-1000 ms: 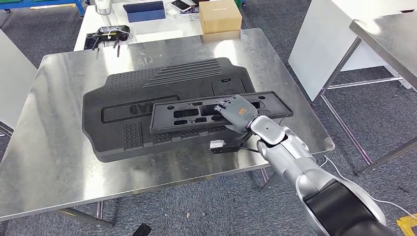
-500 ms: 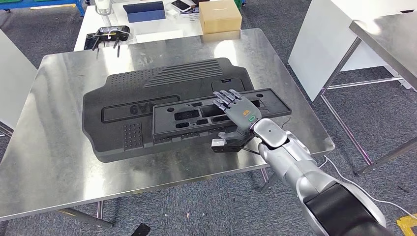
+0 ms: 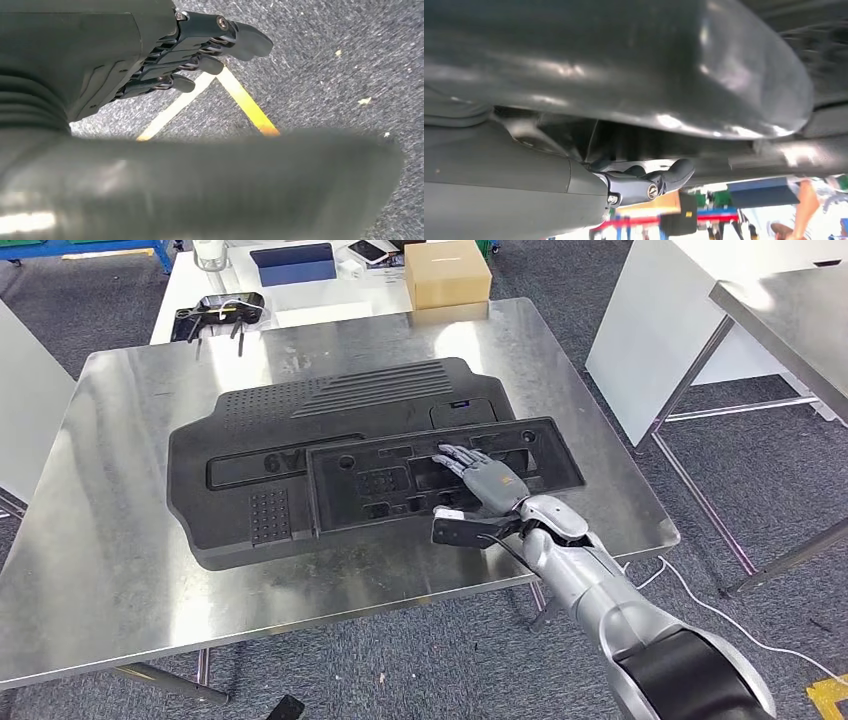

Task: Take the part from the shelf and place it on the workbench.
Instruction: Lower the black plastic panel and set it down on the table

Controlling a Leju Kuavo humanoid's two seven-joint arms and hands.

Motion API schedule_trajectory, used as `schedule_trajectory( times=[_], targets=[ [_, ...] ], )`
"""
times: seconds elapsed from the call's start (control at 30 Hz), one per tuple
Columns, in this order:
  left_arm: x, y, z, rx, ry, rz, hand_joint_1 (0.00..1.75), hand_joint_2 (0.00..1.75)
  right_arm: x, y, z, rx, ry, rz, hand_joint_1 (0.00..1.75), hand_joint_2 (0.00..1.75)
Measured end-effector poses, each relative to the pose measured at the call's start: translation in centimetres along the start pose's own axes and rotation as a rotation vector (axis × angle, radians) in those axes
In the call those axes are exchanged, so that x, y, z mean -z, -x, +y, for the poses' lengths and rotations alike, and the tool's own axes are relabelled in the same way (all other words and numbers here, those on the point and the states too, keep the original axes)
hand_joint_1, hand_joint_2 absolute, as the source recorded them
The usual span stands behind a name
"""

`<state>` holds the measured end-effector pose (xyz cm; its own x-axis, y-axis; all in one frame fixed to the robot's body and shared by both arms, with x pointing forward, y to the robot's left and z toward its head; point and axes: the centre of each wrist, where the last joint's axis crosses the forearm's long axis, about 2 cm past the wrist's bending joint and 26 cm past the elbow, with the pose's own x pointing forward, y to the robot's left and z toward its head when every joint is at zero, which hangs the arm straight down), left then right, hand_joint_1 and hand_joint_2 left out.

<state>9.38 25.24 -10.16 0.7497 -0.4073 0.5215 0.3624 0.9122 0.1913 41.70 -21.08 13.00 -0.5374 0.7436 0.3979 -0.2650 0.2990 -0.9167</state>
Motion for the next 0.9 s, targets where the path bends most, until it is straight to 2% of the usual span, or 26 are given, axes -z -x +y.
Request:
schedule_trajectory(
  times=[0.17, 0.4, 0.67, 0.9],
  targets=[
    [-0.1, 0.2, 0.1, -0.004, -0.005, -0.016, 0.00, 0.00, -0.1, -0.4, 0.4, 0.062, 0.002, -0.023, 0.00, 0.00],
    [-0.1, 0.5, 0.2, -0.001, -0.014, -0.025, 0.00, 0.00, -0.2, -0.9, 0.8, 0.045, 0.045, -0.047, 0.00, 0.00],
    [-0.2, 0.8, 0.2, 0.004, -0.014, -0.022, 0.00, 0.00, -0.4, -2.1, 0.8, 0.014, 0.218, -0.086, 0.00, 0.00],
    [-0.3, 0.8, 0.2, 0.006, -0.015, -0.018, 0.00, 0.00, -0.5, -3.3, 0.4, 0.028, 0.308, -0.134, 0.00, 0.00]
  ],
)
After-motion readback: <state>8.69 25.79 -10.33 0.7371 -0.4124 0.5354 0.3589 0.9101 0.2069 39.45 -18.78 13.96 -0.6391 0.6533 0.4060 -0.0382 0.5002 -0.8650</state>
